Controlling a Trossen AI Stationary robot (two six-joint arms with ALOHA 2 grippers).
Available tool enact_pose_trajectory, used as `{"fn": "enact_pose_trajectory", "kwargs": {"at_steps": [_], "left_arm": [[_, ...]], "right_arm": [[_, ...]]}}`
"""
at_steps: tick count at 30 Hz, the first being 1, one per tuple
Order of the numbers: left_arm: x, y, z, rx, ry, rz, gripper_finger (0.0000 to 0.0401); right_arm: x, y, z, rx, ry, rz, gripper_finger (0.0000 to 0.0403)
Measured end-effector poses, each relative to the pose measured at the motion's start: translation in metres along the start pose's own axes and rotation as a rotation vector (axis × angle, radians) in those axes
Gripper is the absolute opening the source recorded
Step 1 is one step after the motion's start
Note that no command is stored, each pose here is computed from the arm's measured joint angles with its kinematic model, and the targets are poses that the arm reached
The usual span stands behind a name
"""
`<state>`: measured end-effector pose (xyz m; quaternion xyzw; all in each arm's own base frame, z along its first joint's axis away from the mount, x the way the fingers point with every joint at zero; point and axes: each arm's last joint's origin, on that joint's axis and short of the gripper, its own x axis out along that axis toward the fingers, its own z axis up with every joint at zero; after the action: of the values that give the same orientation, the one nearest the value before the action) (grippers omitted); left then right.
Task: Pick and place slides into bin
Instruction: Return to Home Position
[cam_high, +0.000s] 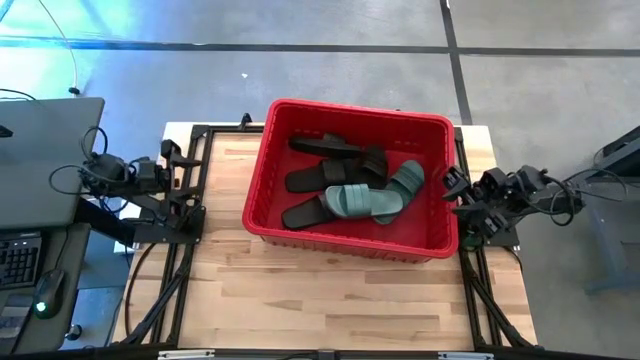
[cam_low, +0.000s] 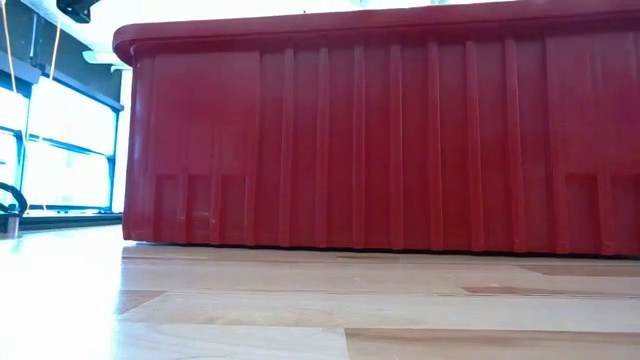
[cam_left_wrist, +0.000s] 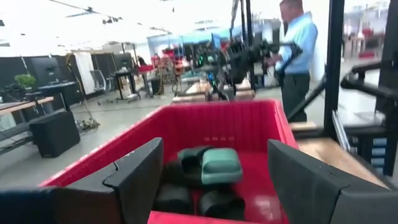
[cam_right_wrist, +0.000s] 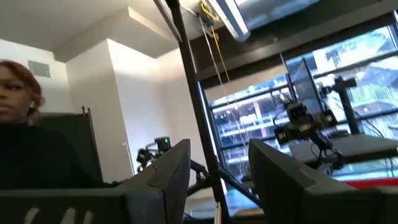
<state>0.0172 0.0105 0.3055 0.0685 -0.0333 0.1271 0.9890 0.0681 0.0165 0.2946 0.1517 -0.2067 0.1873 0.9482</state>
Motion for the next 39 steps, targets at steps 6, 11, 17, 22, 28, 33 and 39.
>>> {"fn": "enact_pose_trajectory", "kwargs": {"at_steps": [6, 11, 17, 22, 28, 33, 39], "left_arm": [[0.0, 0.0, 0.0, 0.008, 0.001, 0.006, 0.0271], [0.0, 0.0, 0.0, 0.007, 0.001, 0.007, 0.0271], [0.0, 0.0, 0.0, 0.008, 0.001, 0.007, 0.0271], [0.0, 0.0, 0.0, 0.004, 0.002, 0.007, 0.0271], [0.0, 0.0, -0.001, 0.005, 0.008, 0.006, 0.0271], [0.0, 0.0, -0.001, 0.008, 0.011, 0.006, 0.0271], [0.006, -0.006, -0.013, 0.035, 0.049, -0.001, 0.0271]], "right_arm": [[-0.006, -0.004, -0.015, -0.007, -0.028, 0.006, 0.0149], [-0.01, -0.01, -0.034, 0.009, -0.091, 0.028, 0.0153], [-0.017, -0.015, -0.056, 0.012, -0.154, 0.048, 0.0158], [-0.02, -0.017, -0.063, 0.011, -0.18, 0.057, 0.0152], [-0.02, -0.018, -0.065, 0.008, -0.169, 0.044, 0.0151], [-0.02, -0.018, -0.065, 0.011, -0.162, 0.042, 0.0156], [-0.02, -0.018, -0.065, 0.012, -0.161, 0.041, 0.0156]]}}
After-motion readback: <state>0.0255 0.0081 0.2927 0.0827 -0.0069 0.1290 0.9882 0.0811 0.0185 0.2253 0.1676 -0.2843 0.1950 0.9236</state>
